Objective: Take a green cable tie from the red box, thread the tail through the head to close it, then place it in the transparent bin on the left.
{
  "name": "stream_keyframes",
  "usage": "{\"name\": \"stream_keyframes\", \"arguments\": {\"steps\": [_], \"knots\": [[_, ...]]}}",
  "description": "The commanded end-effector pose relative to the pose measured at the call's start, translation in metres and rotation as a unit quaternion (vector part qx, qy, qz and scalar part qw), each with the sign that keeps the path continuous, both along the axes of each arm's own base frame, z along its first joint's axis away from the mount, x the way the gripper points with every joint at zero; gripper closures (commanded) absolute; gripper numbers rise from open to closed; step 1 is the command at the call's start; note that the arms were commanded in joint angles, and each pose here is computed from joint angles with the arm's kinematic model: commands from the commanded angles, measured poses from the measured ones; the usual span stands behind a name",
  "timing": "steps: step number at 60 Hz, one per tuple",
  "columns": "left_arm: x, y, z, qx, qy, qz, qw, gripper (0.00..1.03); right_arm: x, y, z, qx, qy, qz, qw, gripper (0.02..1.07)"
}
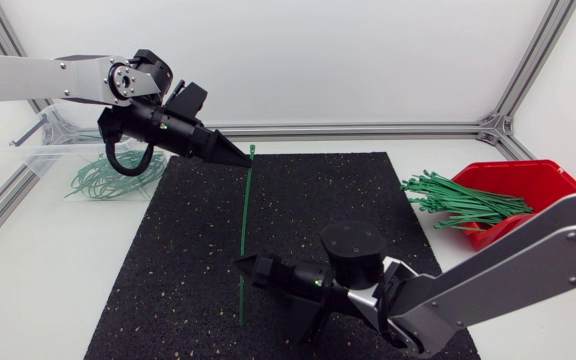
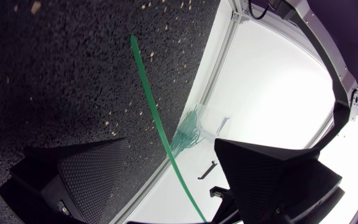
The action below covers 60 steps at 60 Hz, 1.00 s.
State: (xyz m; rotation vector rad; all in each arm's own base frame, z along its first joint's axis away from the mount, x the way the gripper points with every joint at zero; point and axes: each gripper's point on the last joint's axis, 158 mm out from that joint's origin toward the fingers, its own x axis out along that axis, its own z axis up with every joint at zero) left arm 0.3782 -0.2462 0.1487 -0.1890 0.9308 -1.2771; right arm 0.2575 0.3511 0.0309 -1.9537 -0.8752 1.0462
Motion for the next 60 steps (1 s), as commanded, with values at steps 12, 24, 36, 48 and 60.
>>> {"name": "stream_keyframes", "arguments": {"steps": [12,24,36,48,60], "knots": [[-0.004,-0.002,-0.003,0.004,0.003,-0.010,1.000,1.00,0.035,-0.006,0.012,0.018,-0.016,-0.031,0.999,0.07],[-0.005,-0.007,-0.002,0.003,0.003,-0.016,1.000,1.00,0.018,-0.007,0.003,0.009,-0.006,-0.020,1.000,0.07],[-0.011,-0.010,-0.002,0.005,0.012,-0.021,1.000,1.00,0.001,0.004,-0.001,0.002,-0.004,-0.003,1.000,0.07],[-0.013,-0.010,-0.001,0.006,0.015,-0.022,1.000,1.00,-0.014,0.011,-0.005,-0.007,-0.007,0.005,1.000,0.09],[-0.015,-0.010,-0.001,0.006,0.015,-0.023,1.000,1.00,-0.026,0.011,-0.007,-0.014,-0.011,0.007,1.000,0.30]]}}
